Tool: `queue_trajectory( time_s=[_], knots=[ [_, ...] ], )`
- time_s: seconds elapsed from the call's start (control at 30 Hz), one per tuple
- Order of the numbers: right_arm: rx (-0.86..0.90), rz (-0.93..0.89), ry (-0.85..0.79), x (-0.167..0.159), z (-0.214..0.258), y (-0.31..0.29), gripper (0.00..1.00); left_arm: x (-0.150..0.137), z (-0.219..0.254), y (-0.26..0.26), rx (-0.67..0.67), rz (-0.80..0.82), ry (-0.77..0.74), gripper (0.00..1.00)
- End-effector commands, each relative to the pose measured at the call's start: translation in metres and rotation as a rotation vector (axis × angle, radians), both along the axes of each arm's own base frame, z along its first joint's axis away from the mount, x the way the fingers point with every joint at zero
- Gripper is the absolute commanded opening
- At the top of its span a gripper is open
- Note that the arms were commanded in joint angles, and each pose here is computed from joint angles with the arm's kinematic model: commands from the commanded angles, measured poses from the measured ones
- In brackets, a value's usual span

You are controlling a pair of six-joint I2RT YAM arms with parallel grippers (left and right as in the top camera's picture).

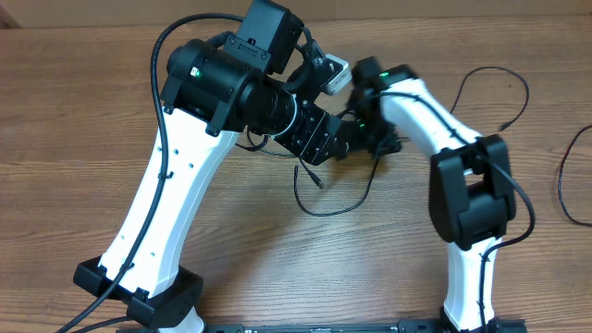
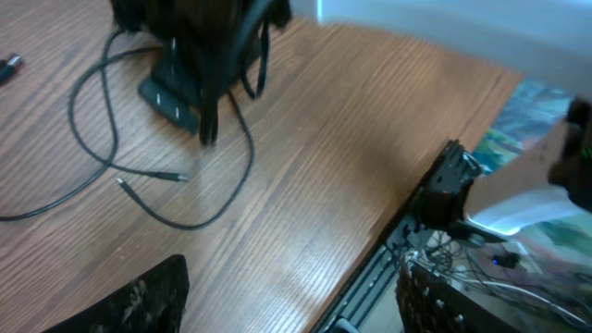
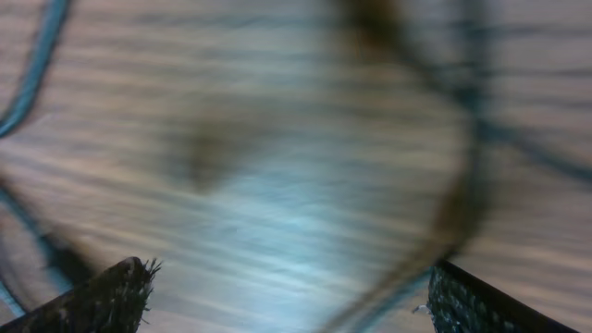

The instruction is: Untangle cables

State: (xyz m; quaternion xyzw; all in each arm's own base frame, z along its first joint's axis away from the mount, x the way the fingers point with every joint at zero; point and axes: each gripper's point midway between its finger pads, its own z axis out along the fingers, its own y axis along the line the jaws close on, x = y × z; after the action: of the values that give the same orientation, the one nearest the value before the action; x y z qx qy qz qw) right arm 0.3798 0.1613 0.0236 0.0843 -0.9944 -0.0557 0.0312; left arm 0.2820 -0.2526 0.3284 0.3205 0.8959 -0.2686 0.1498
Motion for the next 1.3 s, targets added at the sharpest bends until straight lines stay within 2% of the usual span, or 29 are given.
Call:
queue_trajectory(
  time_s=[0.0, 0.13, 0.3, 0.37, 0.4, 0.53, 0.73, 0.9, 1.0, 1.23, 1.27],
  knots=[
    [-0.017, -0.049, -0.084, 0.004, 0.03, 0.005, 0.95, -0.002, 0.011, 0.008, 0.01, 0.001, -0.058, 0.72],
    [-0.072, -0.06, -0.105, -0.003, 0.045, -0.001, 0.95, -0.004, 0.015, 0.009, 0.006, -0.003, -0.073, 0.71],
    [-0.098, -0.195, -0.156, -0.015, 0.06, -0.016, 0.95, -0.008, 0.023, 0.014, 0.004, 0.005, -0.102, 0.71],
    [-0.088, -0.214, -0.172, -0.029, 0.065, -0.021, 0.96, -0.009, 0.025, 0.016, 0.009, 0.01, -0.113, 0.72],
    [-0.073, -0.218, -0.198, -0.049, 0.07, -0.028, 0.98, -0.009, 0.028, 0.017, 0.003, 0.009, -0.122, 0.72],
    [-0.026, -0.233, -0.241, -0.064, 0.07, -0.03, 0.99, -0.011, 0.032, 0.011, -0.032, -0.006, -0.123, 0.72],
    [0.03, -0.409, -0.288, -0.07, 0.027, -0.032, 1.0, -0.014, 0.033, 0.008, -0.05, -0.011, -0.106, 0.72],
    [0.087, -0.501, -0.351, -0.063, 0.005, -0.03, 1.0, -0.014, 0.034, 0.008, -0.055, -0.013, -0.106, 0.73],
    [0.08, -0.539, -0.418, -0.049, 0.01, -0.034, 0.94, -0.014, 0.034, 0.007, -0.061, -0.007, -0.101, 0.73],
    [0.067, -0.59, -0.479, -0.035, 0.012, -0.039, 0.62, -0.016, 0.036, 0.004, -0.078, -0.017, -0.09, 0.73],
    [0.061, -0.601, -0.482, -0.035, 0.011, -0.041, 0.62, -0.016, 0.036, 0.004, -0.079, -0.018, -0.089, 0.73]
  ],
)
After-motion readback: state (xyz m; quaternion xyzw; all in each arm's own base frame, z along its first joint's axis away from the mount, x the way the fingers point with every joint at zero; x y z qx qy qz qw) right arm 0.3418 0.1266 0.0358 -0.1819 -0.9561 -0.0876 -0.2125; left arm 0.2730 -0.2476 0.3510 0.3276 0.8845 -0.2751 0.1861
